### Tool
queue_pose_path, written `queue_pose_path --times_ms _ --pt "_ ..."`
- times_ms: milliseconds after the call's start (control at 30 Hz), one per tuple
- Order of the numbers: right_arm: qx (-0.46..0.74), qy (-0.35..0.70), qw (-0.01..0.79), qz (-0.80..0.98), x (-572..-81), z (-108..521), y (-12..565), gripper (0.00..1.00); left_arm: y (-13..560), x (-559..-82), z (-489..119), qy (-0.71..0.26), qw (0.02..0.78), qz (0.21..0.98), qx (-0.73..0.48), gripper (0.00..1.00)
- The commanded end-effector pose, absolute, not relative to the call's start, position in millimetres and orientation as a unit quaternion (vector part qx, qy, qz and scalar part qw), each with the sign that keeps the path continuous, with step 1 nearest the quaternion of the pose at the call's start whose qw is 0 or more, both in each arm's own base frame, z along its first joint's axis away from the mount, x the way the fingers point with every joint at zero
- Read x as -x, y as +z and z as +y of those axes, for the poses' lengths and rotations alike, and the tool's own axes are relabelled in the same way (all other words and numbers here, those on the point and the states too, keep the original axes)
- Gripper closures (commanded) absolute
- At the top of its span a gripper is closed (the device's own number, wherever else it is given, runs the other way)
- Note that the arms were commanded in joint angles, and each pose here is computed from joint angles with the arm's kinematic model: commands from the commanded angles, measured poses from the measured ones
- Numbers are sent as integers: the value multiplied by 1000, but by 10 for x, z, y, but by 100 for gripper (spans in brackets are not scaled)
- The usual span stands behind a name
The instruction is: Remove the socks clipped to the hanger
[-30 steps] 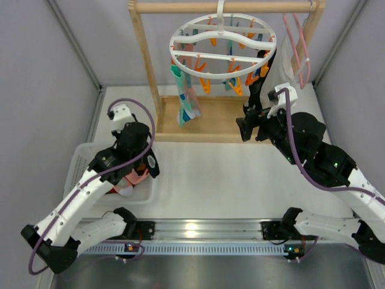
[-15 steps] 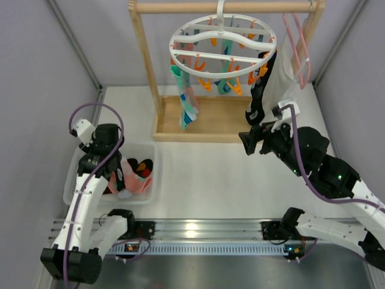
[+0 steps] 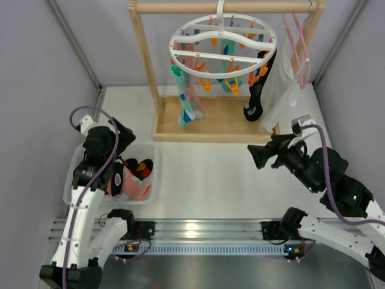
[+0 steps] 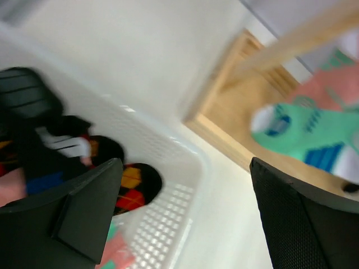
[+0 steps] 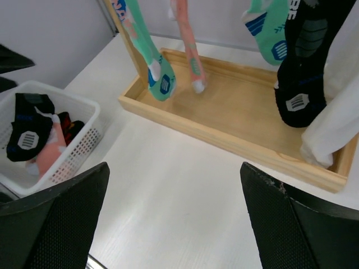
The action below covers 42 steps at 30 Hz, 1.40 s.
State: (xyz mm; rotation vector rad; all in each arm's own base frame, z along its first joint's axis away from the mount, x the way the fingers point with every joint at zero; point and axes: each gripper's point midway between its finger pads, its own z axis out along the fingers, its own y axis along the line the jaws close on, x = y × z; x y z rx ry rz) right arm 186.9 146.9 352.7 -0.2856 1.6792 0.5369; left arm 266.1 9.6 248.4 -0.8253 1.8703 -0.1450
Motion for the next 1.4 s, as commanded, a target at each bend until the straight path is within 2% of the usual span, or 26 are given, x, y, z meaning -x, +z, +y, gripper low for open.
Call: queue_pose_path --times_ms 0,67,100,200,300,500,800,867,900,933,967,1133,1367 --pt "120 293 640 700 -1758 1532 3658 3 2807 -3069 -786 -238 528 793 189 2" --pt "133 323 643 682 -1638 1550 3656 1 2990 -3217 -936 -220 565 779 161 2" --pt "134 335 648 671 -1608 1559 3689 1 2991 -3199 -1375 -234 561 787 107 2" --pt "141 361 647 657 -1479 1539 3669 1 3136 -3193 -2052 -241 587 772 33 2" --pt "131 366 647 656 -1427 1464 3638 1 3090 -3343 -2316 -224 608 761 38 2" --pt "134 369 639 662 -1351 1407 3557 1 2814 -3736 -2307 -76 643 756 97 2" --pt "173 373 622 666 -1335 1565 3426 0 2737 -4185 -2265 8 674 731 108 2" --pt "184 375 614 670 -1334 1627 3369 1 2766 -4257 -2280 9 676 730 101 11" --pt "186 379 617 665 -1337 1646 3395 1 2734 -4311 -2267 12 674 731 101 20" --pt "190 382 614 665 -1336 1676 3372 1 2730 -4328 -2274 11 674 732 98 44" --pt "191 383 612 665 -1341 1695 3362 1 2747 -4342 -2293 7 675 732 95 58" --pt "193 397 617 652 -1328 1738 3471 1 2769 -4338 -2341 -6 676 731 90 100" --pt "134 416 653 618 -1322 1552 3964 1 2918 -3987 -2569 10 686 725 59 100"
